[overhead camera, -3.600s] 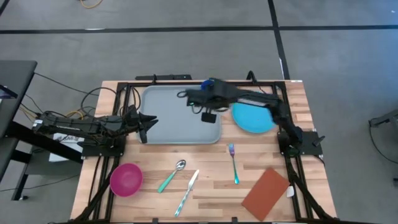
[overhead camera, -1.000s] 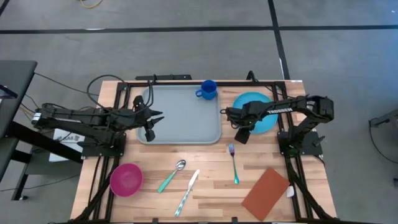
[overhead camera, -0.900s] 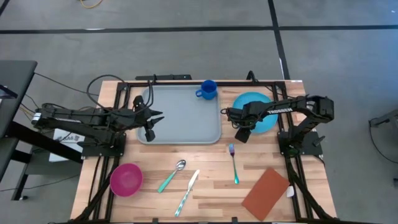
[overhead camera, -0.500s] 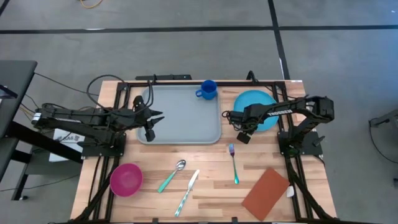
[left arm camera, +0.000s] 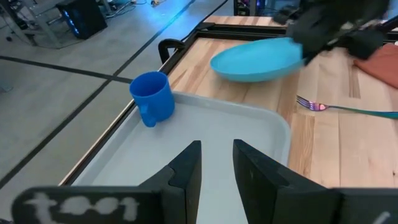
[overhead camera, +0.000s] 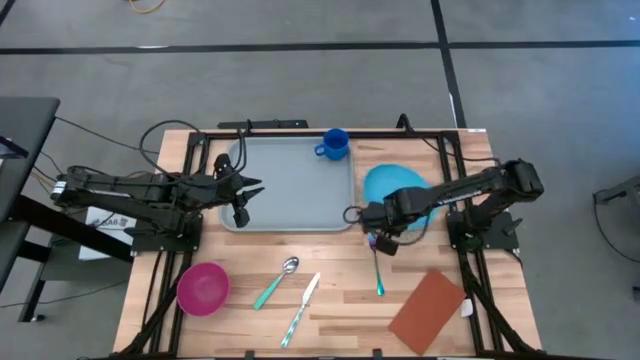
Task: Set up tray
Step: Put the light blue plate on the gray tray, then put the red bowl on the light blue plate on the gray tray
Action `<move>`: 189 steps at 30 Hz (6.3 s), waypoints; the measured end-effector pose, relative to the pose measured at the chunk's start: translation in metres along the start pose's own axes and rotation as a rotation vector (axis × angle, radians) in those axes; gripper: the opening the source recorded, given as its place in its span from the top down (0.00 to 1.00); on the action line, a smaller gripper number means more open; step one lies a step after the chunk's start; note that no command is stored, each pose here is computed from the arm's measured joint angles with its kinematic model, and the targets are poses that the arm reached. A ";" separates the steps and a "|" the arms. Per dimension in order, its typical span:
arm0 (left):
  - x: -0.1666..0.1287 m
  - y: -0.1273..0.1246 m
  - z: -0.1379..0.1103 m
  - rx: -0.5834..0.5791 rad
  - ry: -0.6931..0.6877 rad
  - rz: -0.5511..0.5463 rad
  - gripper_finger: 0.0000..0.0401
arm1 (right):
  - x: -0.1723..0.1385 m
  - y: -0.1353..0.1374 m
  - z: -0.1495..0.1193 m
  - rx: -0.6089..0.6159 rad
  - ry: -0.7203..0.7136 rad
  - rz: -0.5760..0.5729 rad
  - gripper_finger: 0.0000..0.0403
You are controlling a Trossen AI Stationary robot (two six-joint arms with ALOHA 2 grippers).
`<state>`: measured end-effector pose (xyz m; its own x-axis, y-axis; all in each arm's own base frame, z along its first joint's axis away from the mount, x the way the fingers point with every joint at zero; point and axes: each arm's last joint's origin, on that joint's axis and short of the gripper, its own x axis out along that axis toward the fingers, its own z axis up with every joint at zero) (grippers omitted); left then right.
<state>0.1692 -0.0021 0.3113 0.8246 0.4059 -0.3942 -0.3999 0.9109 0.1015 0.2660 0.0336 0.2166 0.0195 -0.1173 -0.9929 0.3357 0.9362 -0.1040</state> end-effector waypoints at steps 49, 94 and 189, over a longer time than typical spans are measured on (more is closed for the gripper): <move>-0.032 0.022 0.007 -0.085 -0.122 0.163 0.79 | 0.071 0.064 0.199 -0.747 -0.257 -0.273 0.97; -0.031 0.021 -0.008 -0.176 0.020 0.102 0.79 | -0.037 0.101 0.152 -0.492 -0.135 -0.259 0.68; 0.045 -0.079 -0.042 -0.148 0.443 -0.324 0.79 | 0.053 0.071 -0.058 0.264 -0.318 0.178 0.69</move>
<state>0.2211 -0.0591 0.2471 0.6803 0.0085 -0.7329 -0.2330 0.9506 -0.2053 0.2360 0.1132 0.1535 0.3733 -0.0965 -0.9227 0.5286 0.8395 0.1260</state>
